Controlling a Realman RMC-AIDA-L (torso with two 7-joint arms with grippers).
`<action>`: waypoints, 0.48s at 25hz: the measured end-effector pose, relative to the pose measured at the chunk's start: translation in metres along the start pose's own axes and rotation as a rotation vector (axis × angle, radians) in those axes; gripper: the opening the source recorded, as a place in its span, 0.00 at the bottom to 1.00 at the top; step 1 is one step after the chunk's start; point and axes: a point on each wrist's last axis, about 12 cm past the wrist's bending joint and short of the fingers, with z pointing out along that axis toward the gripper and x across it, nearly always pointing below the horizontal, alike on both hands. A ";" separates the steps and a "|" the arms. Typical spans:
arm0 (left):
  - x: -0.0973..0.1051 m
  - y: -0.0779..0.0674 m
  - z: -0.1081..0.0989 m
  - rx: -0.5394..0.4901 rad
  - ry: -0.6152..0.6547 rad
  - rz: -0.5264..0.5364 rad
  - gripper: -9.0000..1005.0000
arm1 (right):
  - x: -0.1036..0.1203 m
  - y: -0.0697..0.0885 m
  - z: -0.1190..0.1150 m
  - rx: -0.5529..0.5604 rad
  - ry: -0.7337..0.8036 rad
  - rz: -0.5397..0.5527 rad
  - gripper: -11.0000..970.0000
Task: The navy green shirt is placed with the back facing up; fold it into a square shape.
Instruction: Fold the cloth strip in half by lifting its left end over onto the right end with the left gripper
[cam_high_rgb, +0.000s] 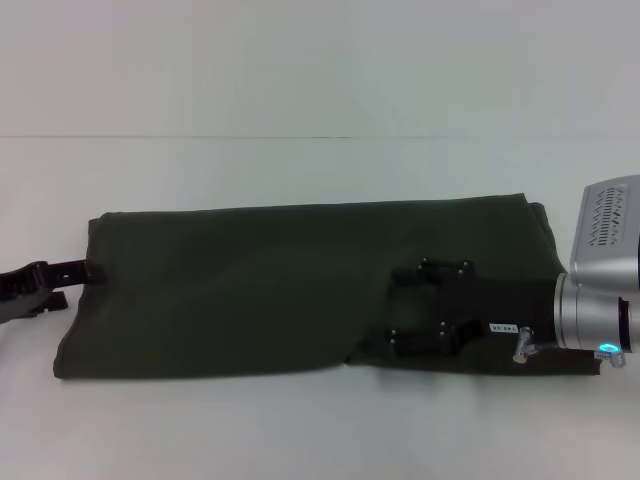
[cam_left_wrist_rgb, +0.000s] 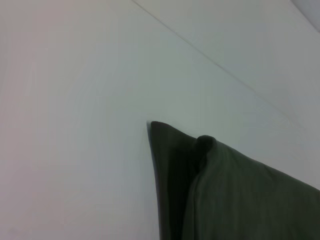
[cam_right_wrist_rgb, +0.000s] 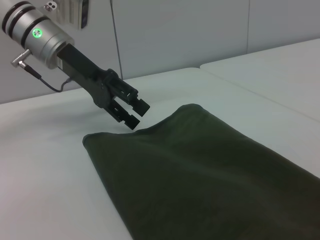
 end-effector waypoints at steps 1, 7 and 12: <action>0.001 0.000 0.000 0.000 0.000 0.000 0.86 | 0.000 0.000 0.000 0.000 0.000 0.000 0.95; 0.002 -0.001 0.002 0.001 0.001 -0.001 0.86 | 0.000 0.000 0.000 0.002 0.001 0.000 0.94; 0.002 -0.001 0.002 0.002 0.002 0.000 0.86 | -0.001 0.000 0.001 0.000 -0.007 0.002 0.94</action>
